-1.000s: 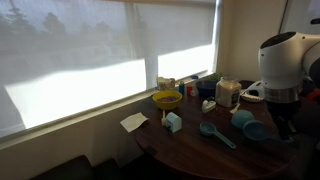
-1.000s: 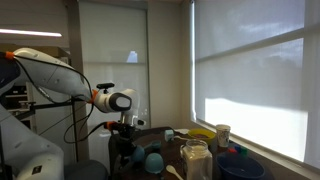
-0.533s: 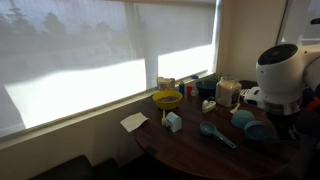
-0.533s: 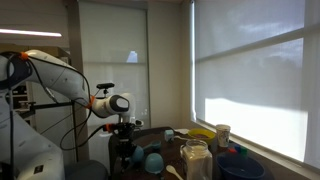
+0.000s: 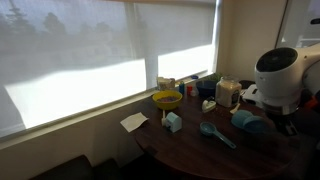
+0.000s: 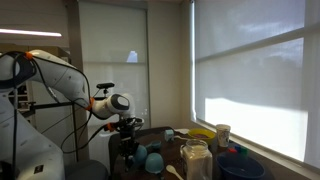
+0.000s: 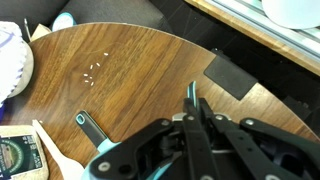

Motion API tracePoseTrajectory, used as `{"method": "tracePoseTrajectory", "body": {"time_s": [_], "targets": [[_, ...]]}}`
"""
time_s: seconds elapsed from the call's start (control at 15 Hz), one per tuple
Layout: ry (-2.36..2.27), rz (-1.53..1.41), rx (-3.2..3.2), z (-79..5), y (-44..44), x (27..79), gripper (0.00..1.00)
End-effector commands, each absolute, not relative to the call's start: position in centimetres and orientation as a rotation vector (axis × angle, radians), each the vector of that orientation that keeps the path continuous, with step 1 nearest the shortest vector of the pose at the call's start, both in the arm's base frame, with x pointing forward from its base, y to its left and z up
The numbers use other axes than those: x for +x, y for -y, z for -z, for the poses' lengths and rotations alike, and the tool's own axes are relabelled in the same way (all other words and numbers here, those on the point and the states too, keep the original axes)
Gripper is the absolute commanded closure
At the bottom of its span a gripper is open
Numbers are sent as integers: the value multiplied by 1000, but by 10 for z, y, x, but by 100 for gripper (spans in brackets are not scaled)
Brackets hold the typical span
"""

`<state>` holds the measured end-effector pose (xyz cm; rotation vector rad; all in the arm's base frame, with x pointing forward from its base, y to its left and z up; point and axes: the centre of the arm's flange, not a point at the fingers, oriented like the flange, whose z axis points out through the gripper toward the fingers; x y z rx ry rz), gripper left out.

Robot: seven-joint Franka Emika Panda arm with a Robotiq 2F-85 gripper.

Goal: Turn the three serving spoons upside down, starting with one on far right moving to the far left

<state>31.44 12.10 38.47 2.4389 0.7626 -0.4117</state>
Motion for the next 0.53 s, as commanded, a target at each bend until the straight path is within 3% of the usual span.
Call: {"method": "tracePoseTrajectory", "body": {"time_s": [0.0, 0.47], "targets": [[-763, 439, 2352, -378, -133, 320, 98], [-768, 453, 2227, -369, -140, 320, 97]]}}
